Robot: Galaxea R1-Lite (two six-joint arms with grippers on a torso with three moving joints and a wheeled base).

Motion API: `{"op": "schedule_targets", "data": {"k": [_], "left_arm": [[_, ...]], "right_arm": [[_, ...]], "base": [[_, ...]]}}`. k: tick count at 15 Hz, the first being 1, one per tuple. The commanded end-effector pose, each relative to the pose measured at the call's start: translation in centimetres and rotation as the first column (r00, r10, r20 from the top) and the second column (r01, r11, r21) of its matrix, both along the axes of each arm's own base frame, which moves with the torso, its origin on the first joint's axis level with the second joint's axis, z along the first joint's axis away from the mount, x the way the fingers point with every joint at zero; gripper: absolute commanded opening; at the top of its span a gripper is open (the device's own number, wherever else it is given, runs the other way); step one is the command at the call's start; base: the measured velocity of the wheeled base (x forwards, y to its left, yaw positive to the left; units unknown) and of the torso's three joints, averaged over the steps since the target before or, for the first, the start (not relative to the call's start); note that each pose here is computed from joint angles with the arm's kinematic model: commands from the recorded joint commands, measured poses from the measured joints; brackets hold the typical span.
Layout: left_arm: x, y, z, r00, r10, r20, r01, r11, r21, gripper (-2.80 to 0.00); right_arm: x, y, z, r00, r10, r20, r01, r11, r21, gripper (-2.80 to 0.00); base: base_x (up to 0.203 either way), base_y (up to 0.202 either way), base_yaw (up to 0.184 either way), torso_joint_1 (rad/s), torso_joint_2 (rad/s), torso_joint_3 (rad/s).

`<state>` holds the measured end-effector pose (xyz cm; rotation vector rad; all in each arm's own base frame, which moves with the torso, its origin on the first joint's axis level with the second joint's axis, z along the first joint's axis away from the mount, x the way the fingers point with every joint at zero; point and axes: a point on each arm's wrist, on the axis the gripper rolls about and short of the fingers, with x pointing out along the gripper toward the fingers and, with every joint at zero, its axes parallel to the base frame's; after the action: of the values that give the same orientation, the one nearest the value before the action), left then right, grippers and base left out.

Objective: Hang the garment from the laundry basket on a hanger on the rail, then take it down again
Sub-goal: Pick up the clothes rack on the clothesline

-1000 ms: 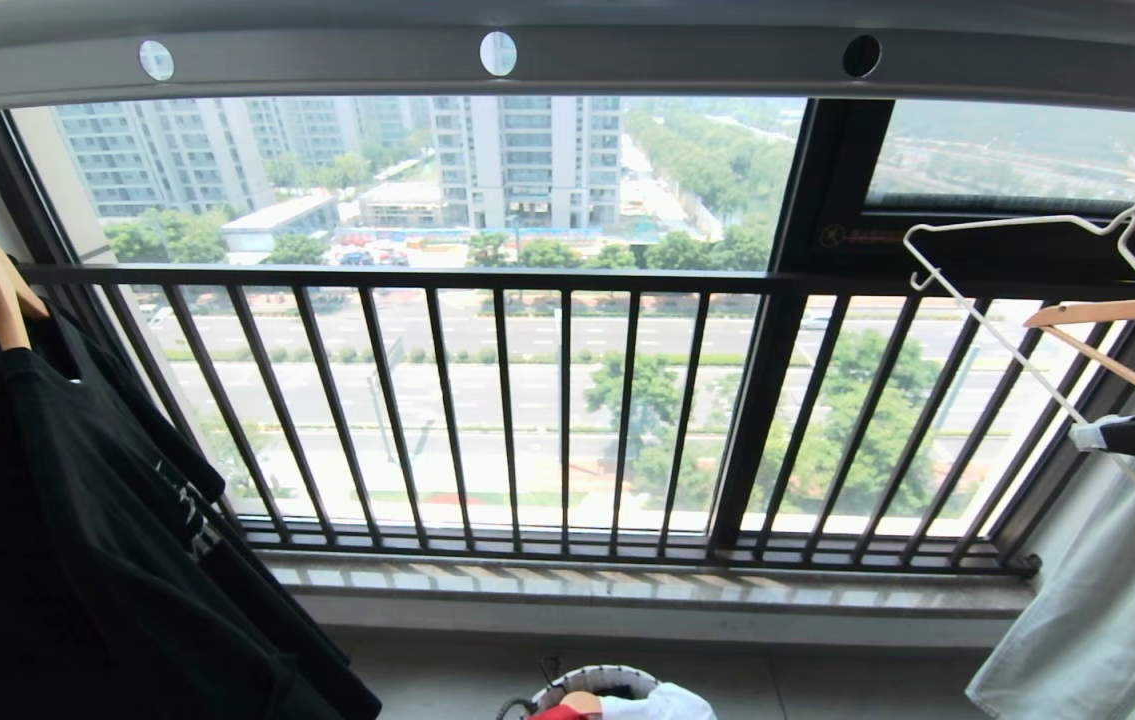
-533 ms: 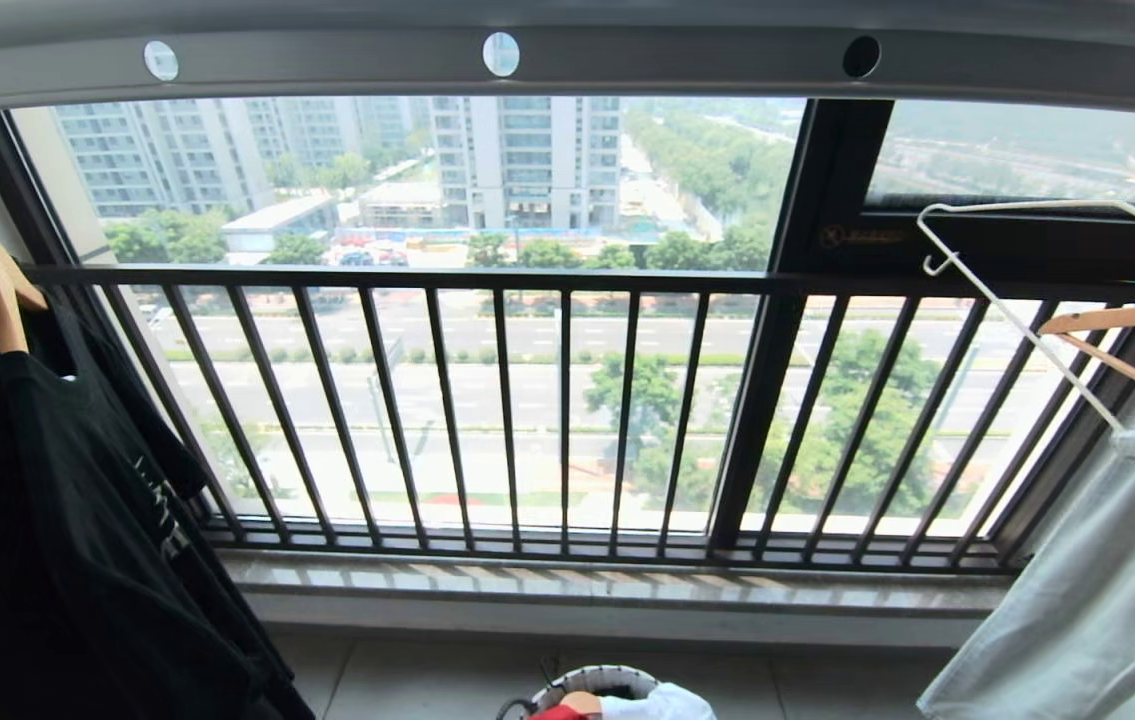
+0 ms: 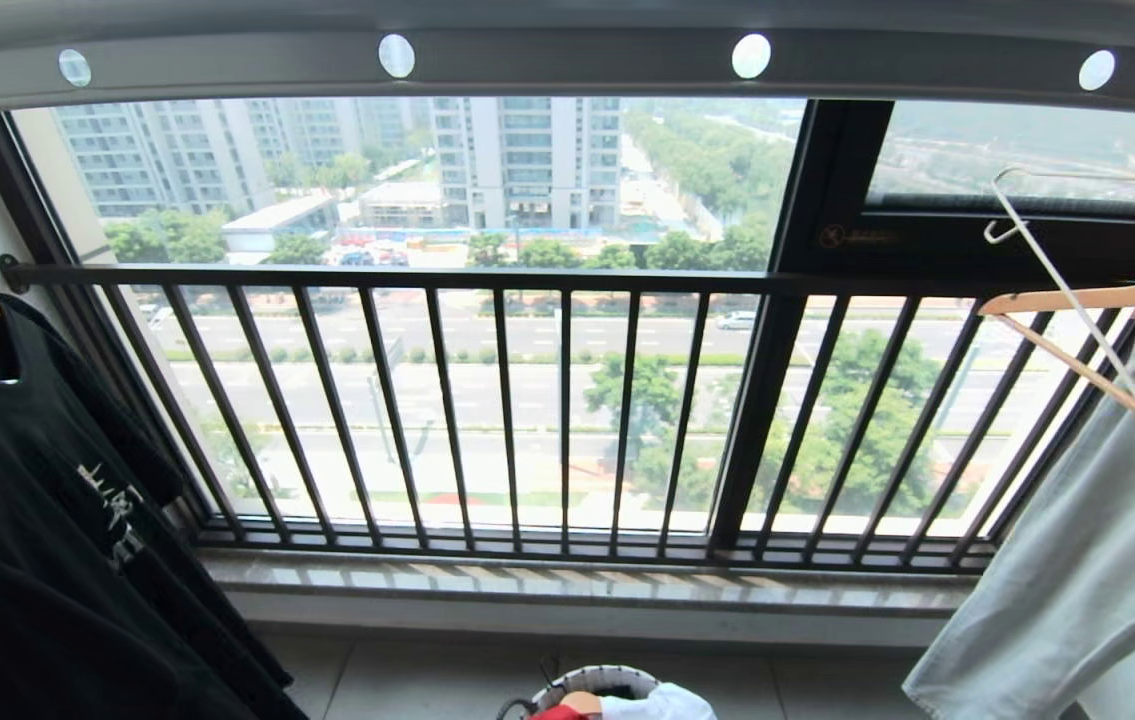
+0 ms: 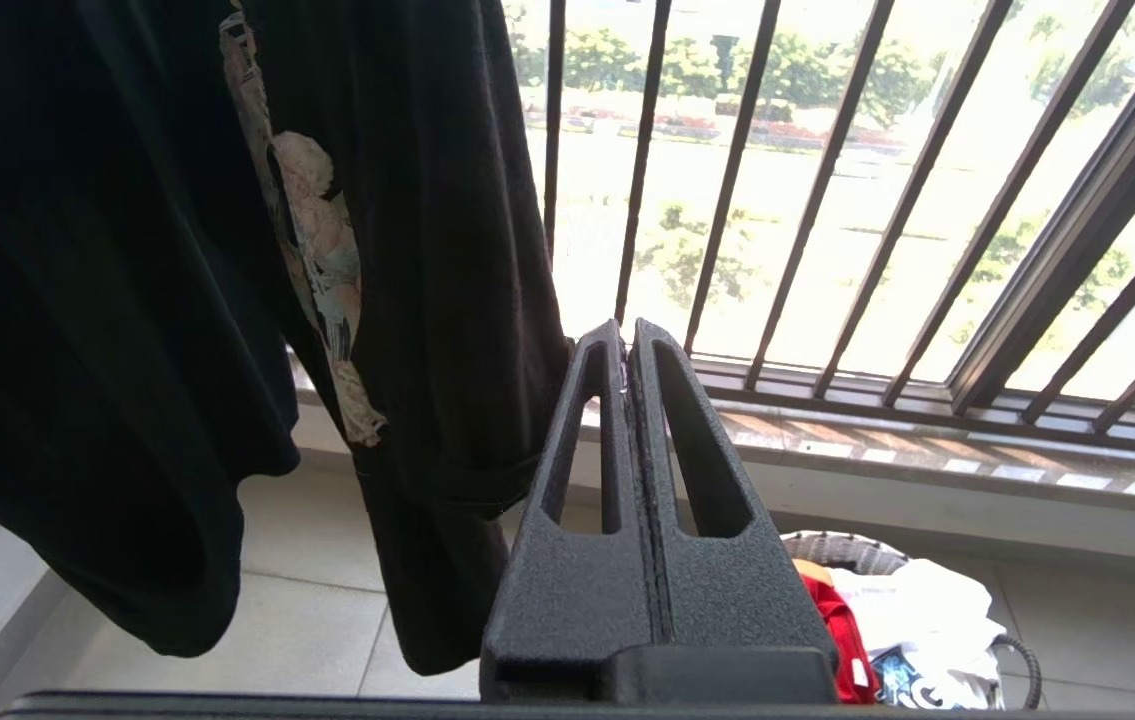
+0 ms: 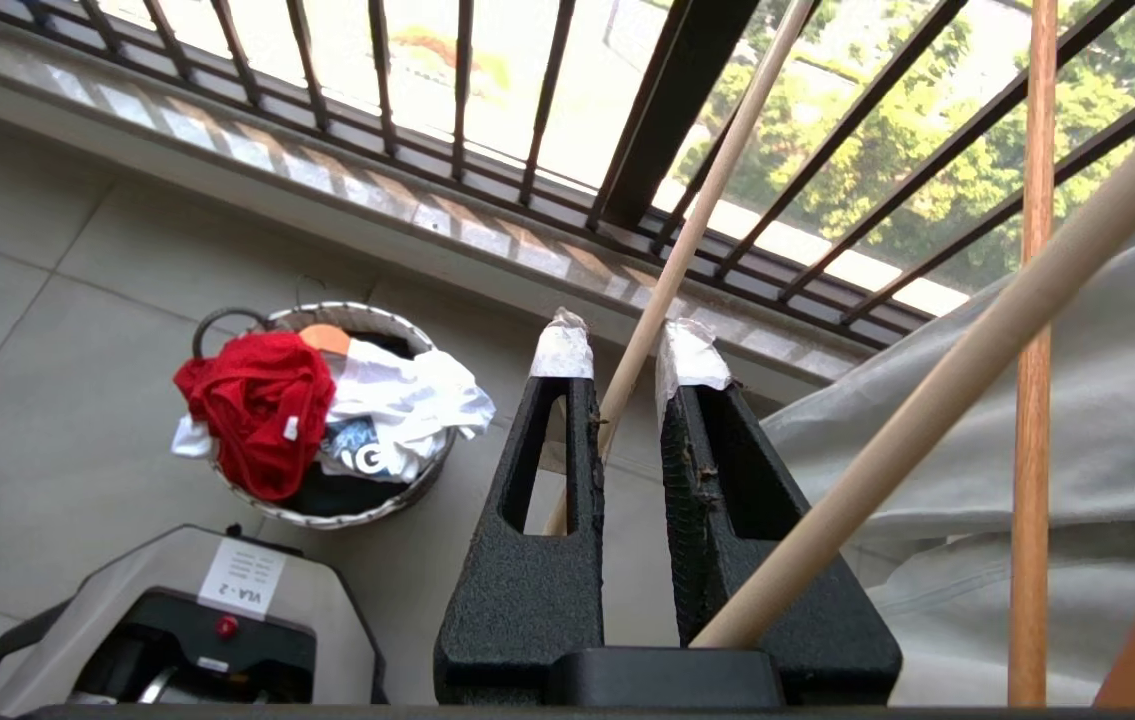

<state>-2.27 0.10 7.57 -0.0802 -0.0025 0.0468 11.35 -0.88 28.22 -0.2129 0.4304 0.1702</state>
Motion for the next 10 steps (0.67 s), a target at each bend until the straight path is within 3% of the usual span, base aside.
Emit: {"op": "schedule_targets", "data": {"k": [1, 4, 10], "left_arm": [[0.0, 0.0, 0.0, 1.000, 0.001, 0.001, -0.001, 1.000, -0.001, -2.80], [0.0, 0.0, 0.0, 1.000, 0.001, 0.000, -0.001, 1.000, -0.001, -2.80], [0.0, 0.0, 0.0, 1.000, 0.001, 0.000, -0.001, 1.000, -0.001, -2.80]], "right_arm": [[-2.3, 0.3, 0.6, 0.998, 0.013, 0.066, -0.012, 1.000, -0.007, -2.80], [-4.6, 0.8, -0.3, 0.994, 0.067, 0.082, -0.066, 0.998, -0.006, -2.80], [-6.5, 1.4, -4.1, 0.963, 0.267, 0.028, -0.269, 0.957, 0.104, -2.80]], "base": [[0.000, 0.000, 0.000, 0.000, 0.00, 0.000], [0.000, 0.000, 0.000, 0.000, 0.00, 0.000], [0.000, 0.000, 0.000, 0.000, 0.00, 0.000]]}}
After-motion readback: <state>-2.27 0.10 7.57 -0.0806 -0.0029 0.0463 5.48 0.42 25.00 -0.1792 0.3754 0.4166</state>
